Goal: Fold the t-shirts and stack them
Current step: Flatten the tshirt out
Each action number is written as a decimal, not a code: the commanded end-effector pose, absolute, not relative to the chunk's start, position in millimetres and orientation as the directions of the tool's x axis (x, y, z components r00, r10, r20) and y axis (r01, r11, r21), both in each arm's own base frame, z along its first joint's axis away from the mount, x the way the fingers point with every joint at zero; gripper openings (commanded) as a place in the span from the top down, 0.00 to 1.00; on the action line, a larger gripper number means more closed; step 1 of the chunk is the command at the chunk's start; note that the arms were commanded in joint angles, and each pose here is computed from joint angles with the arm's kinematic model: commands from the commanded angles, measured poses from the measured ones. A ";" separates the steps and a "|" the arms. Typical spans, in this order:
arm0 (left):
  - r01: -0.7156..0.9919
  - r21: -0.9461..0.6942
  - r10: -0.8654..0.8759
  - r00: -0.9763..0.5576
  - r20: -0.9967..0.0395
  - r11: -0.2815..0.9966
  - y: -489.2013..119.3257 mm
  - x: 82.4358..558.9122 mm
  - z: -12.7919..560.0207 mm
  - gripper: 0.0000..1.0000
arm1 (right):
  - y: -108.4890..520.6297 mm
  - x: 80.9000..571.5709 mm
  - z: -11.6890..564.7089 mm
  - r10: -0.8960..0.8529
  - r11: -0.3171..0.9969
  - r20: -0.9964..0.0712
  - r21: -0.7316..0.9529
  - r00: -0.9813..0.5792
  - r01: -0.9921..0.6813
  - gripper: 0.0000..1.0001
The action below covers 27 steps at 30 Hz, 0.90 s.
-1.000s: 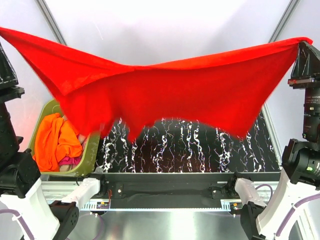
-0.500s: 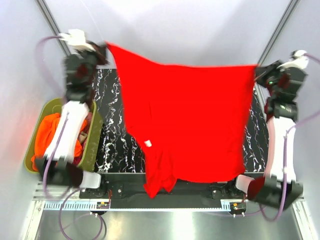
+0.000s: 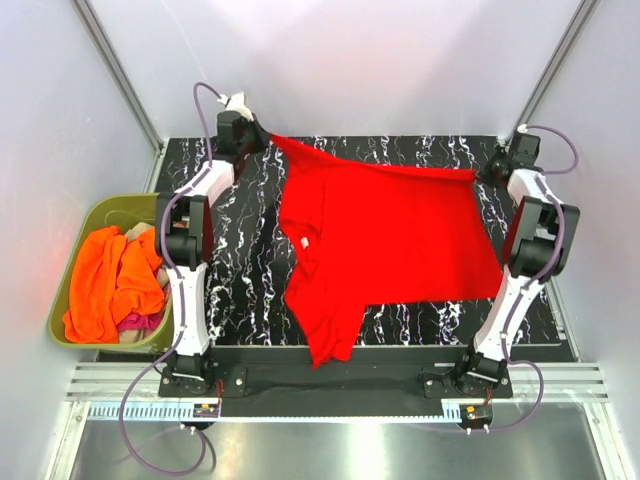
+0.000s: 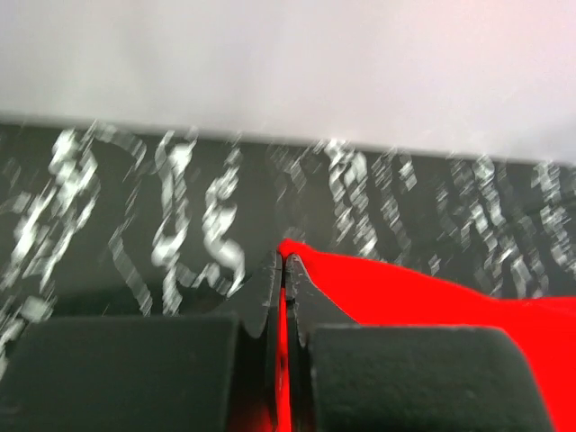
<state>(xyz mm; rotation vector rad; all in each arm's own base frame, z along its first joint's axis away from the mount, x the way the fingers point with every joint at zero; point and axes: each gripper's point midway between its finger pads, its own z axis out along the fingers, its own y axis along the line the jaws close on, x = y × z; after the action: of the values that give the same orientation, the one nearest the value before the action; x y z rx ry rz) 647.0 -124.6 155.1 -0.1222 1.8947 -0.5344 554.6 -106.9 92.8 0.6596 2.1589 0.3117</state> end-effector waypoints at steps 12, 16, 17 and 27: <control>0.129 -0.559 -0.514 -0.267 -0.815 0.819 -147.9 690.8 170.5 0.98 | -134.9 605.6 62.7 0.544 0.837 -0.666 0.390 -0.510 0.384 0.95; 0.127 -0.607 -0.563 -0.264 -0.783 0.785 -153.8 699.9 166.1 0.98 | -140.4 630.0 69.4 0.550 0.833 -0.690 0.412 -0.471 0.369 0.94; 0.125 -0.616 -0.573 -0.264 -0.776 0.778 -155.3 701.4 166.0 0.99 | -139.4 636.6 71.4 0.559 0.828 -0.689 0.430 -0.462 0.360 0.93; 0.037 -0.492 -0.476 -0.197 -0.857 0.870 -134.9 717.4 199.7 0.61 | -136.2 685.8 108.0 0.635 0.772 -0.663 0.555 -0.396 0.310 0.48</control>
<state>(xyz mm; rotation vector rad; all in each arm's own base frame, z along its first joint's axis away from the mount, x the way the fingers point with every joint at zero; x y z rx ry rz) 713.2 -153.0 136.2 -0.3490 1.8168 -0.5914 688.0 -142.2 67.8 0.6928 2.0287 0.3670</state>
